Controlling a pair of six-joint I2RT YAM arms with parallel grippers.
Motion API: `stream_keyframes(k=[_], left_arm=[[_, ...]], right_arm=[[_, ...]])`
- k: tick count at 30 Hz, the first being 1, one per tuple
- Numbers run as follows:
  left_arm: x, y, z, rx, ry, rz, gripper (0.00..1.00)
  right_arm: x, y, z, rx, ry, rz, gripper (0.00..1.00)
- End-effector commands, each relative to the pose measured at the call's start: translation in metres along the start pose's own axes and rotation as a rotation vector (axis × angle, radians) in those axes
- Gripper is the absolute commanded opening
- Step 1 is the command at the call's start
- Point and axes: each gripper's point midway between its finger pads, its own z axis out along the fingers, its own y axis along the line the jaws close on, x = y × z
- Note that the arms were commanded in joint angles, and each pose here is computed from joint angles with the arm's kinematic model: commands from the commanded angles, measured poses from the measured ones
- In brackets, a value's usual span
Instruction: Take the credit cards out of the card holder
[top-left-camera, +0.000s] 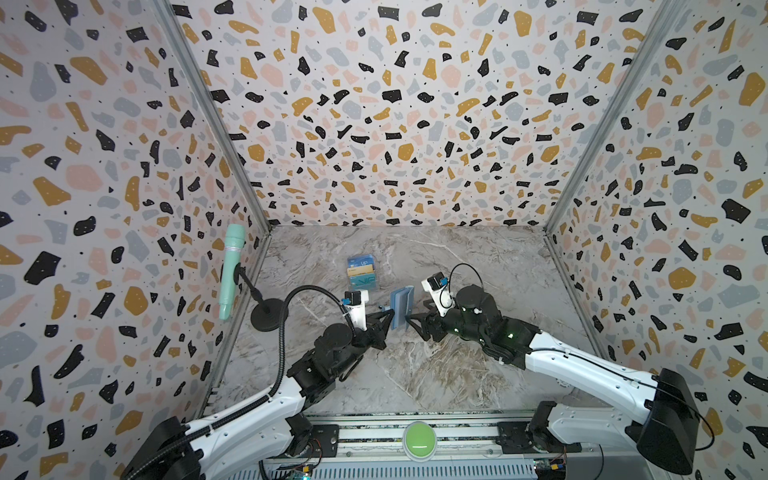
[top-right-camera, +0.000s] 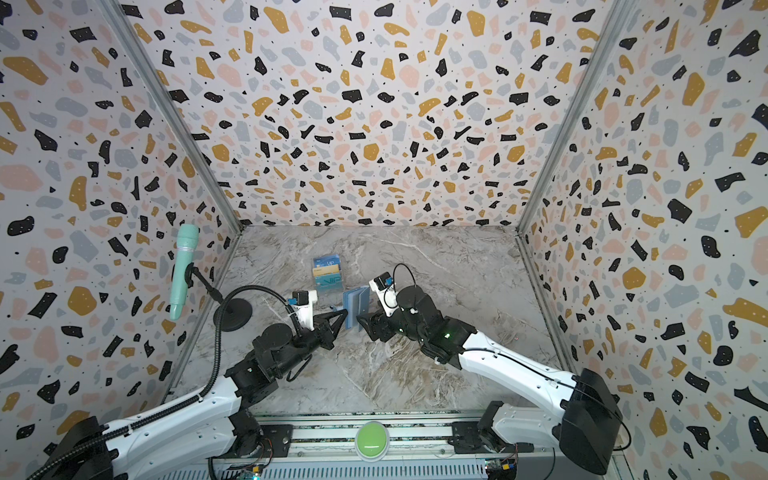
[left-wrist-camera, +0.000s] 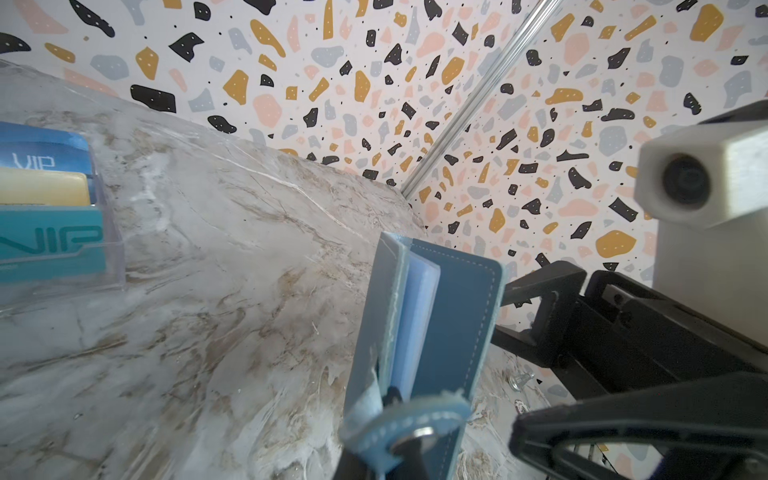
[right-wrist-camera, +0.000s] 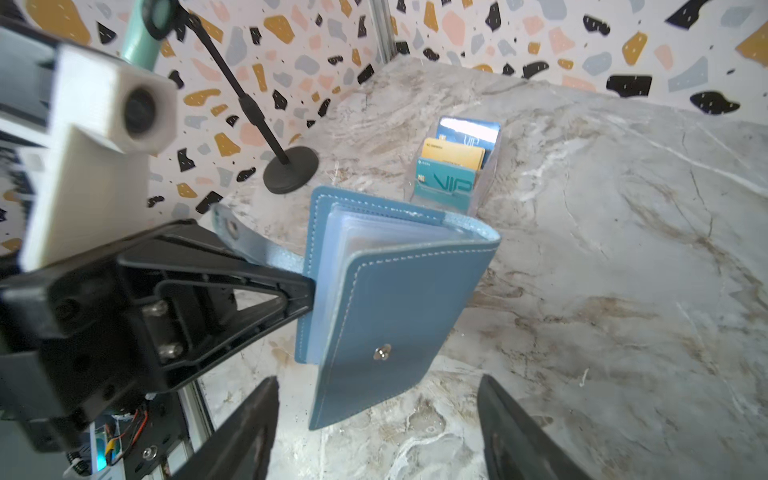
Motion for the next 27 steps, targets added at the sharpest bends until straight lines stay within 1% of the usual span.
stream_keyframes(k=[1,4,6,9,14,19,27], left_arm=[[-0.024,-0.013,0.001,0.029,-0.073,0.018,0.00],[-0.023,-0.013,0.002,0.033,-0.066,0.022,0.00],[-0.023,-0.015,0.002,0.043,-0.063,0.023,0.00],[-0.023,-0.018,0.001,0.058,-0.065,0.023,0.00],[-0.026,-0.020,-0.004,0.068,-0.077,0.024,0.00],[-0.028,-0.024,-0.007,0.089,-0.085,0.019,0.00],[-0.025,-0.041,-0.010,0.180,-0.057,0.036,0.00]], right_arm=[[-0.022,0.004,-0.001,0.003,-0.055,0.027,0.77],[-0.019,0.001,0.005,0.014,-0.047,0.051,0.78],[-0.016,-0.005,0.009,0.046,-0.042,0.065,0.74],[-0.014,-0.008,0.010,0.054,-0.042,0.073,0.62],[-0.014,-0.011,0.004,0.029,-0.050,0.093,0.44],[-0.010,-0.023,-0.007,-0.025,-0.062,0.156,0.24],[-0.007,-0.026,-0.023,-0.145,-0.062,0.181,0.04]])
